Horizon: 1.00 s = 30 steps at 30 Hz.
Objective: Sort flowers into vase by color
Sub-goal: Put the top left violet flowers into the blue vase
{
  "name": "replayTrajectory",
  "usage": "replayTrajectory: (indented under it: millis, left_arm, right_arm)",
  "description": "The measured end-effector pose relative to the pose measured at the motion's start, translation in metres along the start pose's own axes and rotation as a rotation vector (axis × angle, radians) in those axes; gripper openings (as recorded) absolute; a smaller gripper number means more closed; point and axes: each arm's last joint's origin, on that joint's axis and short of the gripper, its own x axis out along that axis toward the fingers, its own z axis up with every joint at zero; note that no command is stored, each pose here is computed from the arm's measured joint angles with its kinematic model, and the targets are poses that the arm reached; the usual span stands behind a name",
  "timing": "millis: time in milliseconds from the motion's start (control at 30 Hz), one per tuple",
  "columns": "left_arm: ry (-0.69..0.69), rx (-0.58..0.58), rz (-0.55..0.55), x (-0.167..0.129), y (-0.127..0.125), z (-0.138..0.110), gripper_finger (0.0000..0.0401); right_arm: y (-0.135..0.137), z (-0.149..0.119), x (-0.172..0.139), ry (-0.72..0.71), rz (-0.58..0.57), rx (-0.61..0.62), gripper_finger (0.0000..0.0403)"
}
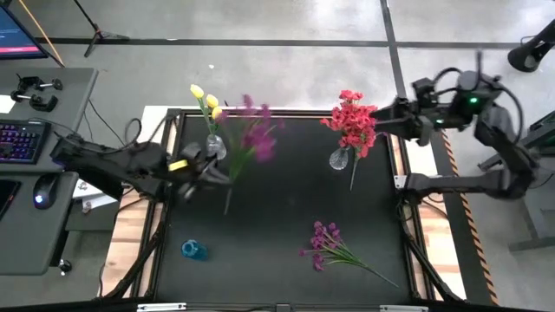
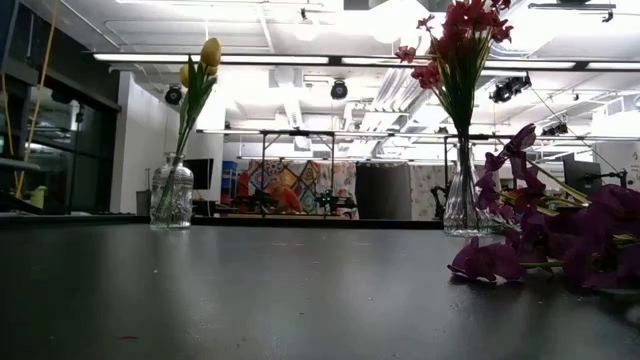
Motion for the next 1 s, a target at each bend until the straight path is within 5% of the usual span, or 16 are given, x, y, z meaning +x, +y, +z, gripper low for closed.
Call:
replayTrajectory:
  millis: [133,400,700,1000]
  left_arm:
    - [-0.006,0.059,-0.104,-0.014,-0.023,-0.002,0.0]
    - [-0.01,0.102,-0.144,-0.028,-0.054,-0.028,0.0]
    - [-0.017,0.063,-0.002,-0.052,-0.052,-0.096,0.0]
    - [-0.019,0.043,-0.094,-0.077,-0.043,-0.128,0.0]
  right_arm:
    - [0.012,0.0,0.047,0.008,0.12,-0.035,0.0263]
    - [0.032,-0.024,0.115,0.092,0.245,-0.032,0.0231]
    - [0.04,-0.039,0.13,0.117,0.215,-0.022,0.0199]
    - [0.04,-0.038,0.131,0.067,0.142,0.005,0.0195]
